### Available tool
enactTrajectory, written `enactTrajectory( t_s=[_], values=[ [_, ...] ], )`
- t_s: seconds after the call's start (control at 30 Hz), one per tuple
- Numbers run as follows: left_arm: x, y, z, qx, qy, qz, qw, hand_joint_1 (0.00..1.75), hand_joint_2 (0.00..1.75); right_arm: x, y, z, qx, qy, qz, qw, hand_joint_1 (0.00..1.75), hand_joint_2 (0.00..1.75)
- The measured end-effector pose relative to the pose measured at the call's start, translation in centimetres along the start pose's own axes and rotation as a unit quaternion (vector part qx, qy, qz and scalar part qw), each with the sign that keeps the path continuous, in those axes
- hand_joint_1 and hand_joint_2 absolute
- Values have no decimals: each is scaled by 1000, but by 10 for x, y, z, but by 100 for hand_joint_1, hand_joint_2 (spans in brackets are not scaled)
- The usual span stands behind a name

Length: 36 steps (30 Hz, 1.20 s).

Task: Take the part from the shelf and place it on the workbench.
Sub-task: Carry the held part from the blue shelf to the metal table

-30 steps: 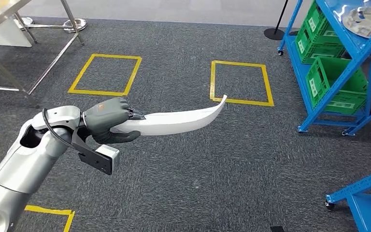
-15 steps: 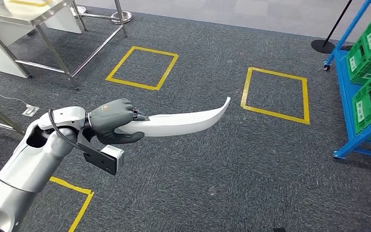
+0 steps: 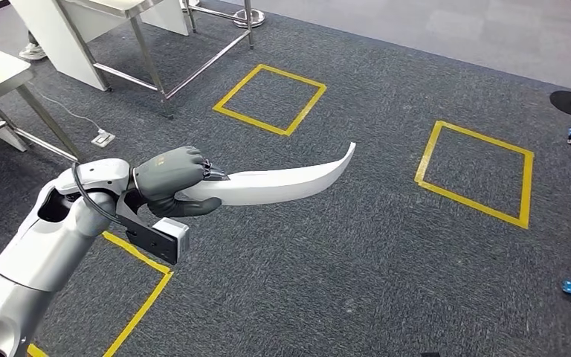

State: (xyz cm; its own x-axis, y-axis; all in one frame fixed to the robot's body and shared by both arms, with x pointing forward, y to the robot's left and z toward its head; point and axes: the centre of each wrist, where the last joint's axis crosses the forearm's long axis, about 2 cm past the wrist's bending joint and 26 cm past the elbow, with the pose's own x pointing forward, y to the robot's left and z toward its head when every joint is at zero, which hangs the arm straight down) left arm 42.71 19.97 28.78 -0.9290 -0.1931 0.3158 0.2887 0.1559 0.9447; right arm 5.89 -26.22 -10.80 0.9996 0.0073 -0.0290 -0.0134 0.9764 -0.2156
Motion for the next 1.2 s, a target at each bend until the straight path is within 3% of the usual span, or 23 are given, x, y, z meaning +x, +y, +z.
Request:
enactTrajectory(
  t_s=[0.4, 1.2],
  values=[
    [1, -4, -7, 1, -4, 1, 1000, 175, 175, -4, -1, -1, -1, -2, 0, 1000, 0, 0],
    [1, -23, 8, 8, 12, 2, 1000, 175, 175, -6, -8, -3, 2, 5, 10, 1000, 0, 0]
  ],
)
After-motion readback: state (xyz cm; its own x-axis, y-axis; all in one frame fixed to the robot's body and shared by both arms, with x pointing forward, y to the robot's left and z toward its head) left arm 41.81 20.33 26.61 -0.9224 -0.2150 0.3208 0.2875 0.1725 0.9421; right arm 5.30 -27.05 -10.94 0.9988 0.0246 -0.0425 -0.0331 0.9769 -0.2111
